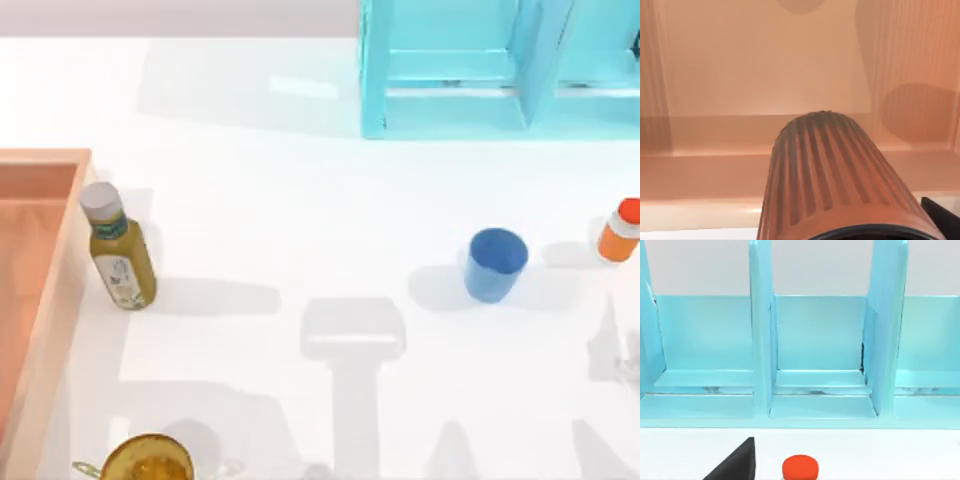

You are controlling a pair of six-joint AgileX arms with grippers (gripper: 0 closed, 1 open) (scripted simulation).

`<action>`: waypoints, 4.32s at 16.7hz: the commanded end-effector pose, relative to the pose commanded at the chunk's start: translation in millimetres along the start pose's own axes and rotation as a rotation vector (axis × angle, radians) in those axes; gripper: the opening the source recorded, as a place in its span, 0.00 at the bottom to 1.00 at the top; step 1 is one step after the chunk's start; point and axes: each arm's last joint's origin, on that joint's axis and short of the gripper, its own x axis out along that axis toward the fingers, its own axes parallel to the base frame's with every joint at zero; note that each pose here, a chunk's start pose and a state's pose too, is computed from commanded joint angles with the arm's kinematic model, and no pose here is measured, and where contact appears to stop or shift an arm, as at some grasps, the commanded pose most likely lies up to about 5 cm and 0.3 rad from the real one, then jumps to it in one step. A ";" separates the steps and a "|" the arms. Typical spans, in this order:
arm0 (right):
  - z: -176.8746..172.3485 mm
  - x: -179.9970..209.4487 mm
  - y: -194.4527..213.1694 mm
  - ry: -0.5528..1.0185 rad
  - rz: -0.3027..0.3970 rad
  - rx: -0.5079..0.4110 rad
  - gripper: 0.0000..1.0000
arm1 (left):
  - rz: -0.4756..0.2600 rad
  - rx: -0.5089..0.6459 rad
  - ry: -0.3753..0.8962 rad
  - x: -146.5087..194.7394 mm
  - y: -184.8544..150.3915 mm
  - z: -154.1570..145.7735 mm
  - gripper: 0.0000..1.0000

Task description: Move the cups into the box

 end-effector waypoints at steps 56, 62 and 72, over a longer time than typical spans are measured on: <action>0.0 0.0 0.0 0.000 0.000 0.000 1.00 | 0.063 -0.006 0.058 -40.2 -51.5 89.9 1.00; 0.0 0.0 0.0 0.000 0.000 0.000 1.00 | 0.135 -0.003 -0.076 -5.9 -241.1 177.5 1.00; 0.0 0.0 0.0 0.000 0.000 0.000 1.00 | 0.067 -0.008 -0.264 88.0 -491.5 82.8 1.00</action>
